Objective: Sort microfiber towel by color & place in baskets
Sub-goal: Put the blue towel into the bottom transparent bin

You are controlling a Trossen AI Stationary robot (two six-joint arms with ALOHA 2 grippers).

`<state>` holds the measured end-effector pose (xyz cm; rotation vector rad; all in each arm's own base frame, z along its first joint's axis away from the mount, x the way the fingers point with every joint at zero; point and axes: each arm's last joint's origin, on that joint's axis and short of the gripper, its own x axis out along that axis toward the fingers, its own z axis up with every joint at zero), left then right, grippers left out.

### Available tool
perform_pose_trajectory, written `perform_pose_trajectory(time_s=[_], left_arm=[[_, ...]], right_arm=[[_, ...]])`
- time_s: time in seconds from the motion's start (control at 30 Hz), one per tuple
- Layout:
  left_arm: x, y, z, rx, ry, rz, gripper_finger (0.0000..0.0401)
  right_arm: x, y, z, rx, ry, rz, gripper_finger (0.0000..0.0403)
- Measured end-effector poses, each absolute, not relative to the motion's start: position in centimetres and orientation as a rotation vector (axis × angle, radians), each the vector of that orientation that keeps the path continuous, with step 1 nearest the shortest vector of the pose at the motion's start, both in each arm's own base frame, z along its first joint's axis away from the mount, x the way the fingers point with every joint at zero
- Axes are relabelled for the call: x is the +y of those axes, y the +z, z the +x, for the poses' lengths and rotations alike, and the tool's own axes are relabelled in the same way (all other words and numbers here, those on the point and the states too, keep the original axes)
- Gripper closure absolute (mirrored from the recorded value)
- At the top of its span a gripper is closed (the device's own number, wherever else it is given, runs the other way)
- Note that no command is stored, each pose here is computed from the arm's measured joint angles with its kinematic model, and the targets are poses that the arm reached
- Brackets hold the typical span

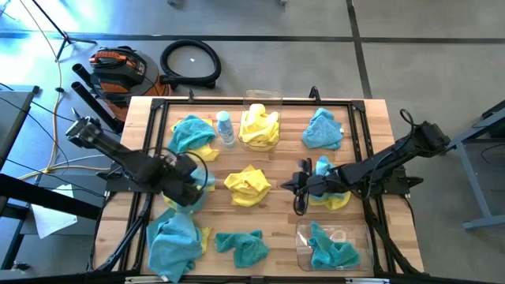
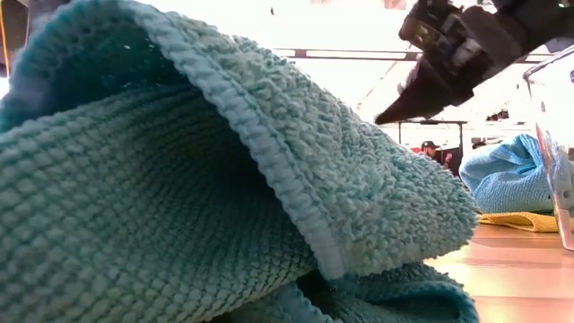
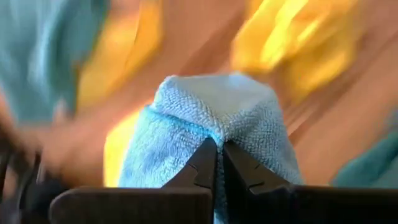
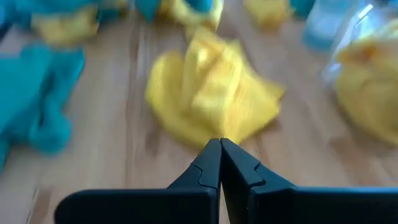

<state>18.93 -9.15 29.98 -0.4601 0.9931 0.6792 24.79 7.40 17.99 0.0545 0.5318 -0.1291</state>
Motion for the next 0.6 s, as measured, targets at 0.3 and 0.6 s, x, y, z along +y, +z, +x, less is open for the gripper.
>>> perform_pose_trajectory(time_s=[0.3,0.6], left_arm=[[-9.4,35.5,22.1,0.646,0.471,-0.369,0.0401],[-9.0,34.9,27.8,0.531,0.358,-0.33,0.0401]], right_arm=[[7.4,22.3,26.2,0.249,-0.096,-0.059,0.0316],[8.7,28.7,27.8,0.096,-0.051,-0.294,0.0185]])
